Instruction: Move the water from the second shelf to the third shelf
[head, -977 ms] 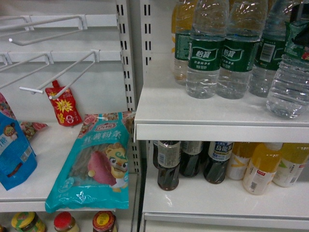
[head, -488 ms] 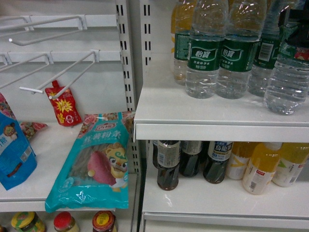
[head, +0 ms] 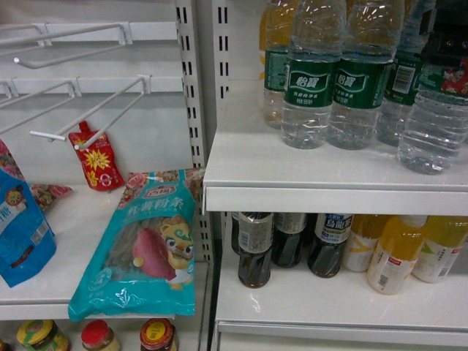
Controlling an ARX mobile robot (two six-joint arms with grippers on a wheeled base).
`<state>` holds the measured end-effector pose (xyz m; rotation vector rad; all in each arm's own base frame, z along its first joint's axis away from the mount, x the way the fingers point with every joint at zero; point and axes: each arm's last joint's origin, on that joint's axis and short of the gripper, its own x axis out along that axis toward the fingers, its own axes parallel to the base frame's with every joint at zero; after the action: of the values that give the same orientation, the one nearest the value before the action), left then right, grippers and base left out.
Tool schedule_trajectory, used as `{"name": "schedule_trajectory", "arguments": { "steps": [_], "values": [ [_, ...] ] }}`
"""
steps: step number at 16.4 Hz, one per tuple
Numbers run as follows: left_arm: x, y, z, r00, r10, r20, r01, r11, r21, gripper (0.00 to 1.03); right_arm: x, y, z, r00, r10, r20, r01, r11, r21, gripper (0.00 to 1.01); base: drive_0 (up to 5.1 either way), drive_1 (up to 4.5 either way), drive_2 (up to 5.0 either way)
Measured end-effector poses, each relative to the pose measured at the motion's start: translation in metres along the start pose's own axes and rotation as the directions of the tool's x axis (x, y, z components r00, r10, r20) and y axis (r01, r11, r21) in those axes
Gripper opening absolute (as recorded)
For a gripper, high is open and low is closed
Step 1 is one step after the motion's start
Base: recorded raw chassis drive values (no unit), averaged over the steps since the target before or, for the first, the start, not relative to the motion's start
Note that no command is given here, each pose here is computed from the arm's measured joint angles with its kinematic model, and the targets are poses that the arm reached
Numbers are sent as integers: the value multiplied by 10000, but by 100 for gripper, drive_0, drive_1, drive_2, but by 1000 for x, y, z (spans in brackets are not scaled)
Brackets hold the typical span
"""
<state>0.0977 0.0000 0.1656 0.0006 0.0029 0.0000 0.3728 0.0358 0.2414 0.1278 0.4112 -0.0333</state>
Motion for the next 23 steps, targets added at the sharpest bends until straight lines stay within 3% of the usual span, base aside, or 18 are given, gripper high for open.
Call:
{"name": "schedule_trajectory", "arguments": {
  "steps": [2, 6, 11, 12, 13, 15, 16, 17, 18, 19, 20, 21, 23],
  "values": [
    [0, 0, 0, 10000, 0, 0, 0, 10000, 0, 98, 0, 1, 4, 9998, 82, 205, -83, 10000, 47, 100, 0, 0, 0],
    [0, 0, 0, 10000, 0, 0, 0, 10000, 0, 98, -11, 0, 8, 10000, 49, -9, -49, 9999, -95, 98, 0, 0, 0],
    [0, 0, 0, 10000, 0, 0, 0, 10000, 0, 98, -51, -5, 6, 9989, 417, -217, -432, 9962, -761, 98, 0, 0, 0],
    [0, 0, 0, 10000, 0, 0, 0, 10000, 0, 98, -56, -7, -3, 9987, 429, -281, -453, 9947, -921, 98, 0, 0, 0],
    [0, 0, 0, 10000, 0, 0, 0, 10000, 0, 98, -70, -8, -3, 9987, 507, 38, -501, 9934, -1036, 98, 0, 0, 0],
    [0, 0, 0, 10000, -4, 0, 4, 10000, 0, 98, -106, -11, 8, 9922, 870, 898, -781, 9921, -983, 98, 0, 0, 0],
    [0, 0, 0, 10000, -4, 0, 4, 10000, 0, 98, -118, -15, 3, 9906, 952, 980, -857, 9916, -966, 98, 0, 0, 0],
    [0, 0, 0, 10000, -4, 0, 4, 10000, 0, 98, -125, -22, -10, 9946, 905, 511, -862, 9930, -802, 98, 0, 0, 0],
    [0, 0, 0, 10000, 0, 0, 0, 10000, 0, 98, -127, -27, -20, 9944, 782, 712, -726, 9943, -775, 96, 0, 0, 0],
    [0, 0, 0, 10000, -4, 4, 4, 10000, 0, 98, -135, -39, -32, 9668, 511, 2505, -282, 9952, -942, 84, 0, 0, 0],
    [0, 0, 0, 10000, 4, -4, -4, 10000, 0, 98, -152, -44, -48, 9298, 468, 3651, -94, 9946, -1037, 71, 0, 0, 0],
    [0, 0, 0, 10000, 0, -4, 0, 10000, 0, 98, -165, -47, -62, 9142, 501, 4023, -67, 9941, -1086, 60, 0, 0, 0],
    [0, 0, 0, 10000, 0, 0, 0, 10000, 0, 98, -183, -51, -97, 9389, 426, 3415, -16, 9928, -1194, 34, 0, 0, 0]
  ]
}}
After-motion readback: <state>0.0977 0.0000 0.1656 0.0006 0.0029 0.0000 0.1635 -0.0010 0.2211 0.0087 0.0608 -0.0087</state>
